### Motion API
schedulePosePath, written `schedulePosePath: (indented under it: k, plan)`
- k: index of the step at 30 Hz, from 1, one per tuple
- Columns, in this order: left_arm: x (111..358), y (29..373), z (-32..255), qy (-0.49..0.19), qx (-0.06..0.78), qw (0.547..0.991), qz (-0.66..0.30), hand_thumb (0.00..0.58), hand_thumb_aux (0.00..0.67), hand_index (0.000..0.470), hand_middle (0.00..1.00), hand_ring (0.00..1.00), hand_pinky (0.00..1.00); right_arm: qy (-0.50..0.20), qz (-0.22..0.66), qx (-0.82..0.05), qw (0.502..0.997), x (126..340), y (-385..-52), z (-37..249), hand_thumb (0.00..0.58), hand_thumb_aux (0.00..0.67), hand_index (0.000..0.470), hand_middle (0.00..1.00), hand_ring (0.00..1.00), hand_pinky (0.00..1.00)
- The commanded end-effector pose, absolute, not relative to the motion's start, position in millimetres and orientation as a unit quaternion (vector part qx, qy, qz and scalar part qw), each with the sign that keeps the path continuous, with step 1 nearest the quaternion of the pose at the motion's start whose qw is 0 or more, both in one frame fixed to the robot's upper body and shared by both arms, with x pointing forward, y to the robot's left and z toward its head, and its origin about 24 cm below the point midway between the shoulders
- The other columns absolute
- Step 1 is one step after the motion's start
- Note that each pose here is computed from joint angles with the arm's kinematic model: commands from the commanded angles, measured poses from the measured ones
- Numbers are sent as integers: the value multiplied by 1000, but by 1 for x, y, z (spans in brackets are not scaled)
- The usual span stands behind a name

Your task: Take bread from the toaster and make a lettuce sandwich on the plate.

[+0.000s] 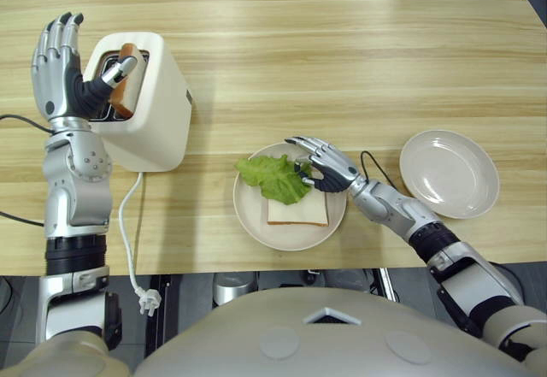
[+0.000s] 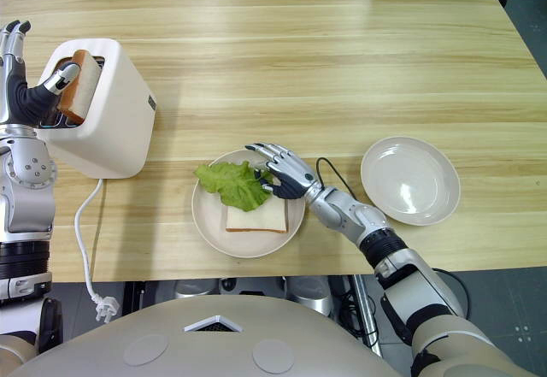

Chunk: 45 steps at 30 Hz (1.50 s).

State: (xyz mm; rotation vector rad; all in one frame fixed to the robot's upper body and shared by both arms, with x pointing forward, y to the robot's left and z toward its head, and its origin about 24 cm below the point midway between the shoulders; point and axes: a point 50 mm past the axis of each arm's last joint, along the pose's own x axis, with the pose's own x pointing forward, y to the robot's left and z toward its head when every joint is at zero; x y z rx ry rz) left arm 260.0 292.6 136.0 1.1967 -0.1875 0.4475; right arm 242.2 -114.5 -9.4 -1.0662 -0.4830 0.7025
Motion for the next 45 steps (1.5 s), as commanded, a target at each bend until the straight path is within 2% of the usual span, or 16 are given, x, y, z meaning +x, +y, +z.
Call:
schedulePosePath:
  k: [1, 13, 21, 27, 36, 42, 43, 44, 45]
  plan:
    - [262, 292, 134, -85, 557, 801, 201, 0, 0, 0, 0, 0, 0, -222, 326, -497, 773, 242, -116, -8, 580, 670, 460, 0, 0, 0]
    - [260, 292, 133, -84, 557, 801, 202, 0, 0, 0, 0, 0, 0, -241, 313, -487, 779, 225, -129, 13, 580, 670, 460, 0, 0, 0]
    - [259, 290, 132, -83, 556, 802, 201, 0, 0, 0, 0, 0, 0, -197, 310, -495, 788, 210, -150, 9, 580, 670, 460, 0, 0, 0]
    - [259, 289, 131, -81, 556, 803, 200, 0, 0, 0, 0, 0, 0, -179, 316, -491, 792, 201, -151, 5, 580, 670, 460, 0, 0, 0]
    - [260, 290, 132, -81, 557, 802, 199, 0, 0, 0, 0, 0, 0, -169, 323, -485, 795, 195, -149, 2, 580, 670, 460, 0, 0, 0]
    - [261, 289, 131, -82, 557, 803, 198, 0, 0, 0, 0, 0, 0, -173, 314, -488, 796, 199, -149, 5, 580, 670, 460, 0, 0, 0]
    - [261, 289, 131, -82, 557, 802, 198, 0, 0, 0, 0, 0, 0, -174, 310, -489, 797, 200, -150, 6, 116, 71, 49, 0, 0, 0]
    - [261, 289, 132, -83, 557, 802, 200, 0, 0, 0, 0, 0, 0, -177, 305, -489, 798, 202, -150, 8, 116, 71, 49, 0, 0, 0]
    - [261, 289, 132, -83, 557, 801, 201, 0, 0, 0, 0, 0, 0, -179, 301, -490, 798, 203, -150, 9, 0, 0, 0, 0, 0, 0]
